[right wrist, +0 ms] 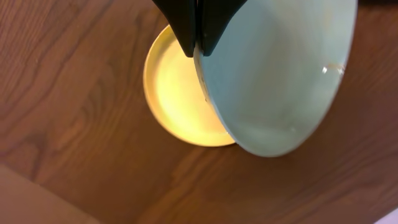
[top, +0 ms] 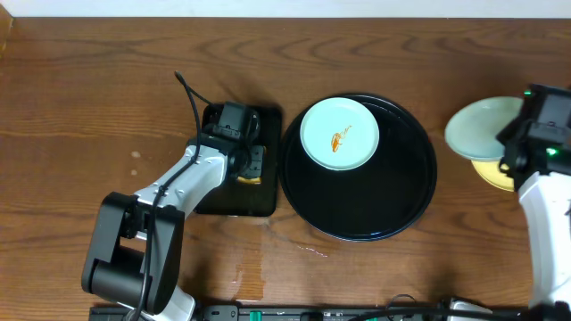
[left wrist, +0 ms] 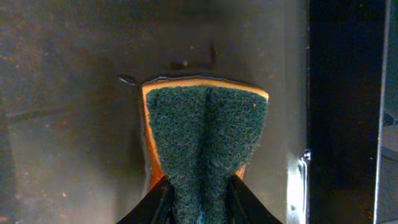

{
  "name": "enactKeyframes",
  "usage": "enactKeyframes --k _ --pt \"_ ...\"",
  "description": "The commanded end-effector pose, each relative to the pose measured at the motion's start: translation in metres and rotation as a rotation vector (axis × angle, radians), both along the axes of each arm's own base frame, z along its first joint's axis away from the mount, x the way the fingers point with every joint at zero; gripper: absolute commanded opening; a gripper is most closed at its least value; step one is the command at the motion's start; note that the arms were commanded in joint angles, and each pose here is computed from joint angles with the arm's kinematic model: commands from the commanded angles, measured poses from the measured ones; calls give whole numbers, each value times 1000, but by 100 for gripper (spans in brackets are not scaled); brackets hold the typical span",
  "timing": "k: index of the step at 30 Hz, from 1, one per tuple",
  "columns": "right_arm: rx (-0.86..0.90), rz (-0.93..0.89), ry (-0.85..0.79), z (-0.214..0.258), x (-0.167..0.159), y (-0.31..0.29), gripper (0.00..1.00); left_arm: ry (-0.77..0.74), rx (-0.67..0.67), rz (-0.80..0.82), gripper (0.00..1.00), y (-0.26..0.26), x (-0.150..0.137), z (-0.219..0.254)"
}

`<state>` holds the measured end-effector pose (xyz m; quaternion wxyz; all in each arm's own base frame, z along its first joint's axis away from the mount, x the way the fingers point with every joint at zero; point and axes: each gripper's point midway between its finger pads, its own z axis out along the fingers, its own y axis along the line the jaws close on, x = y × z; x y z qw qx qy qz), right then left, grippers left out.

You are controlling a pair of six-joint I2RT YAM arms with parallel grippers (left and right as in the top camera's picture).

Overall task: Clean dirty plates on tray and stack at the side
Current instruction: 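Carry the light-green plate right and stack it on the yellow plate, then move right gripper back and pinch the rim of the last light-green plate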

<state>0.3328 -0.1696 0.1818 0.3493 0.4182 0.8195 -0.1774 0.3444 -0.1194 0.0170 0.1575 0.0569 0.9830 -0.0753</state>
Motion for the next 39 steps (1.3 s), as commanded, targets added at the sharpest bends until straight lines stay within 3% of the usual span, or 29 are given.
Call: enactKeyframes --k 1,7,12,15,19,23,24,26,28,34,39 --pt "34 -89 -33 -7 1 -23 1 16 20 14 27 6 -4 -6" --pt "55 -167 -22 -34 3 -58 1 16 19 14 27 6 -4 -6" --pt "147 -100 -53 -47 17 -54 1 26 22 14 27 6 -6 -7" --pt "219 95 -83 -46 41 -28 3 26 23 14 27 6 -6 -7" --pt "366 502 -132 -41 72 42 13 26 23 14 27 6 -6 -7" --pt "506 822 -157 -34 78 120 23 26 23 14 27 6 -6 -7" --pt "521 878 -149 -34 77 136 30 26 23 14 27 6 -6 -7" --pt "529 956 -117 -37 75 163 40 26 23 14 27 6 -6 -7" --pt "509 1031 -75 -42 73 189 43 26 23 14 27 6 -6 -7" --pt "455 1087 82 -79 69 237 42 26 23 14 27 6 -6 -7" --pt "491 1117 197 -119 61 264 36 26 23 14 27 6 -7 -7"
